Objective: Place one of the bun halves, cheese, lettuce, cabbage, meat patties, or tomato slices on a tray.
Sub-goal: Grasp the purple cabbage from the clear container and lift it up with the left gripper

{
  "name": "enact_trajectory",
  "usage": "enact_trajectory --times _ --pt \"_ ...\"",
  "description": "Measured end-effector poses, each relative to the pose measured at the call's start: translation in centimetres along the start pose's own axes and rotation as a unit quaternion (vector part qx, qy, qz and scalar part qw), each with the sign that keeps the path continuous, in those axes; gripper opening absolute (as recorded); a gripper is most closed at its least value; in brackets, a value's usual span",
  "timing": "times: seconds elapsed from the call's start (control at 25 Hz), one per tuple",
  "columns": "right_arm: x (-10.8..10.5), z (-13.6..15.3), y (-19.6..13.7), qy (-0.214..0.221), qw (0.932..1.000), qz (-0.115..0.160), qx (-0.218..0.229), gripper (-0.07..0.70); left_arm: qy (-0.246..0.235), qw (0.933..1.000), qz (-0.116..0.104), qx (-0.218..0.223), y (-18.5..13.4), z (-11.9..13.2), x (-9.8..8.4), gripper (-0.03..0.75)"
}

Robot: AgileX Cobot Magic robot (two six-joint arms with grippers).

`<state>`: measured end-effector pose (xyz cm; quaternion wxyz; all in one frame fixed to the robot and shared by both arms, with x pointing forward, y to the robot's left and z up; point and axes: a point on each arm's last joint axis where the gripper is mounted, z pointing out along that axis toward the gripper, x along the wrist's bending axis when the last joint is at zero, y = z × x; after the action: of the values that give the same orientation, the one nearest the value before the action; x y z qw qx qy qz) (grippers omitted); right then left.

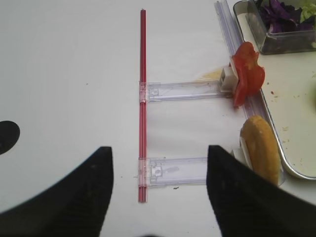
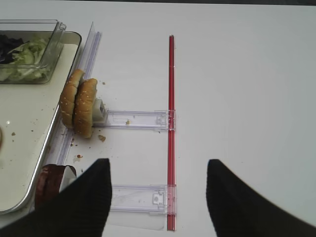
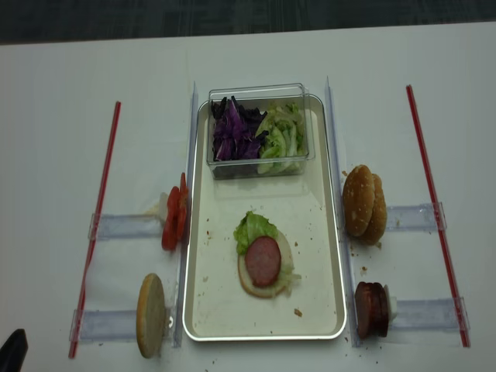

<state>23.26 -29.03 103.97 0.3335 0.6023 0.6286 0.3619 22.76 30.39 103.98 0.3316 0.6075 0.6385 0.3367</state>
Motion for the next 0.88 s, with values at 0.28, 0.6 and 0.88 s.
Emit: enact_trajectory --times 0.28,0.6,0.88 --pt "0.0 0.0 0.0 0.0 1.0 0.0 0.0 0.433 -0.001 1.0 0.0 0.0 0.0 0.0 0.0 0.421" --pt "0.0 0.0 0.0 0.0 1.0 -0.001 0.0 0.433 0.001 0.9977 0.001 0.068 0.9 1.5 -0.1 0.421" --pt "0.0 0.0 0.0 0.0 1.0 -0.001 0.0 0.433 -0.002 0.9883 -0.007 0.152 2.0 3.6 -0.3 0.421"
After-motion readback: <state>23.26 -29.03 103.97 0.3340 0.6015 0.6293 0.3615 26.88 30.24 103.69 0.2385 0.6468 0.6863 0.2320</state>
